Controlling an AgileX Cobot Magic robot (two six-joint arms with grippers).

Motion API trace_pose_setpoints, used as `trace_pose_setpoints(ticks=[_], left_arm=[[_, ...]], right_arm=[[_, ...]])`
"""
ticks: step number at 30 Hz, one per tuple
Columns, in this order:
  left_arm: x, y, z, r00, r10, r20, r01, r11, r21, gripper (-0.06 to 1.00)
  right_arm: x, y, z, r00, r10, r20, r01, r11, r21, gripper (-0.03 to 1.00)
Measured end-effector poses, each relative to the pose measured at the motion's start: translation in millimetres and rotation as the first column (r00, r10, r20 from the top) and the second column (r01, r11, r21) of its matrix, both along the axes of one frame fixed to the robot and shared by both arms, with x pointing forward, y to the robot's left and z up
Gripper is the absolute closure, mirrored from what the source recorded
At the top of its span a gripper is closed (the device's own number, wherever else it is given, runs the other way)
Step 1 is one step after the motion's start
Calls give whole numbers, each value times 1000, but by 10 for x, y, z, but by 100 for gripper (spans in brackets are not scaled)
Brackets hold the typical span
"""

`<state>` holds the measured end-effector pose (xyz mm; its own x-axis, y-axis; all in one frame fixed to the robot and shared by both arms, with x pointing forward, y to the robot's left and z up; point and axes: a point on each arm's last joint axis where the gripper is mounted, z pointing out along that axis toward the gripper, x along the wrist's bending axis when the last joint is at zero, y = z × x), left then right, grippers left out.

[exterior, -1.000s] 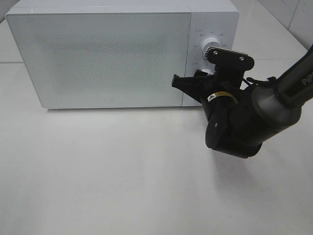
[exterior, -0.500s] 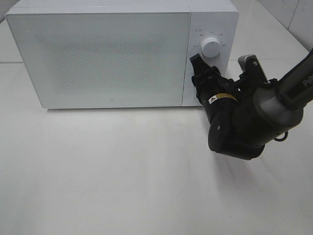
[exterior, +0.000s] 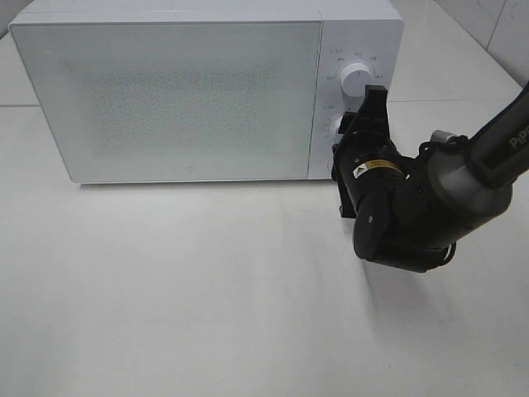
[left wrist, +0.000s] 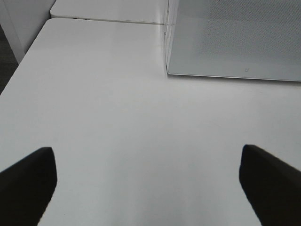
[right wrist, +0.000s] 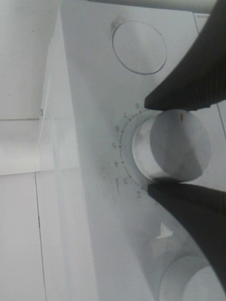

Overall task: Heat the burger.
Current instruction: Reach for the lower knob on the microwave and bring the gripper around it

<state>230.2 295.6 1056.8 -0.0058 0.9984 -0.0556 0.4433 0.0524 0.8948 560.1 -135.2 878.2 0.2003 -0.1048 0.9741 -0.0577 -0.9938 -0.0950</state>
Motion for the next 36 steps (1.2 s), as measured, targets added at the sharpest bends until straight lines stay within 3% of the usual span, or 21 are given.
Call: trace_pose_setpoints(ticks=[2, 4, 9, 36], left_arm=[[0, 0, 0, 1000, 0, 0, 0, 1000, 0, -3], [0, 0, 0, 1000, 0, 0, 0, 1000, 0, -3], [0, 0, 0, 1000, 0, 0, 0, 1000, 0, -3], [0, 0, 0, 1000, 0, 0, 0, 1000, 0, -3]], right_arm=[[0, 0, -1, 1000, -5, 0, 5, 1000, 25, 53], [0, 0, -1, 1000, -24, 2, 24, 993, 114, 53], [0, 0, -2, 999, -32, 1, 31, 988, 151, 53], [1, -7, -1, 999, -45, -2, 45, 991, 129, 53]])
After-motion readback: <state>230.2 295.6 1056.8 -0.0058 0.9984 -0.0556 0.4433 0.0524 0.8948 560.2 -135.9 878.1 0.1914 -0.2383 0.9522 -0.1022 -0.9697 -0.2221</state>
